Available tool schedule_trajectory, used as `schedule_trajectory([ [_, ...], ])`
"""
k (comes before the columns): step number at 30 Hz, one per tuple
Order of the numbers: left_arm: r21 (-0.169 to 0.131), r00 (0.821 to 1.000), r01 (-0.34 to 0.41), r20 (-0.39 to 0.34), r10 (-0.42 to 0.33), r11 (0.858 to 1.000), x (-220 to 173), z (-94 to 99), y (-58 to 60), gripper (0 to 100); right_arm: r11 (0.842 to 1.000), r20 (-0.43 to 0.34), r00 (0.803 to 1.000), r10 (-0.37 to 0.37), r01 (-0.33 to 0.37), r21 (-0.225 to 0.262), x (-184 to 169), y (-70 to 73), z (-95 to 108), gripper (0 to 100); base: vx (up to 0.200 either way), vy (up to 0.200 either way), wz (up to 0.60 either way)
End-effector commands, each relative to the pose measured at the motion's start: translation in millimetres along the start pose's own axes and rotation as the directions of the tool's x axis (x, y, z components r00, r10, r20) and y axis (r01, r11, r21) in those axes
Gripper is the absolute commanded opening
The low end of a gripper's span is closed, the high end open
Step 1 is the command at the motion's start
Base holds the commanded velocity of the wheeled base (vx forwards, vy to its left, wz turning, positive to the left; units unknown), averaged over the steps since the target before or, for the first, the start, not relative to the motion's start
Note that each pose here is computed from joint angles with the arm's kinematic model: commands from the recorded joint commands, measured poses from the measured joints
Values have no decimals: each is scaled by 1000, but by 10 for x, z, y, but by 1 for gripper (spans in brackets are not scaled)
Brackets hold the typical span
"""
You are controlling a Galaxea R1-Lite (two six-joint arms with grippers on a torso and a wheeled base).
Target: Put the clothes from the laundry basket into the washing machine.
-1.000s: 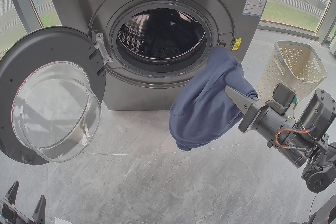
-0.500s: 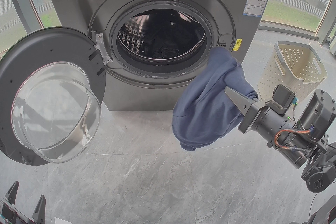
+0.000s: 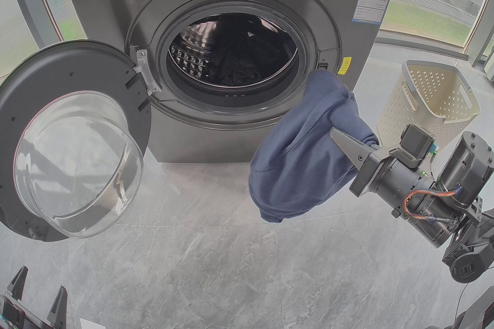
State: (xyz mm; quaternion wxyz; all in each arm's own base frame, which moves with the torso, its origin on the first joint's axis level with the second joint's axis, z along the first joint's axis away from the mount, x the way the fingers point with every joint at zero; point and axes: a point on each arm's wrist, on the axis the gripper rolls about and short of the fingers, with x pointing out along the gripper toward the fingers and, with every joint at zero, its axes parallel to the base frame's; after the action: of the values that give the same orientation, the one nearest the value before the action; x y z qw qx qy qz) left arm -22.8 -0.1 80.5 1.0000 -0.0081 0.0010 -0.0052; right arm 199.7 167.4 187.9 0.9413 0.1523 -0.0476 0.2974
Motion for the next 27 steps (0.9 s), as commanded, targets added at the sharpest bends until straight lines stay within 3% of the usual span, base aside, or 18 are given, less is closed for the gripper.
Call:
schedule_trajectory([
  [1, 1, 1000, 0, -9, 0, 1000, 6, -51, 1, 100, 1000, -9, 1000, 0, 0, -1, 9, 1, -28, 0, 0, 0, 0],
  [7, 4, 1000, 0, -9, 0, 1000, 6, -51, 1, 100, 1000, -15, 1000, 13, -13, 0, 25, 36, -46, 0, 0, 0, 0],
  [13, 10, 1000, 2, -7, -2, 1000, 6, -50, 1, 100, 1000, -9, 1000, 27, -27, 4, 156, 87, -76, 0, -200, 0, 0],
  [20, 18, 1000, 3, -6, -3, 1000, 5, -50, 0, 100, 997, 50, 996, 71, -72, 16, 398, 249, 25, 0, 0, 0, 0],
  [27, 18, 1000, 3, -6, -3, 1000, 5, -50, 0, 100, 998, 61, 997, 56, -58, 18, 563, 283, 75, 0, 0, 0, 0],
])
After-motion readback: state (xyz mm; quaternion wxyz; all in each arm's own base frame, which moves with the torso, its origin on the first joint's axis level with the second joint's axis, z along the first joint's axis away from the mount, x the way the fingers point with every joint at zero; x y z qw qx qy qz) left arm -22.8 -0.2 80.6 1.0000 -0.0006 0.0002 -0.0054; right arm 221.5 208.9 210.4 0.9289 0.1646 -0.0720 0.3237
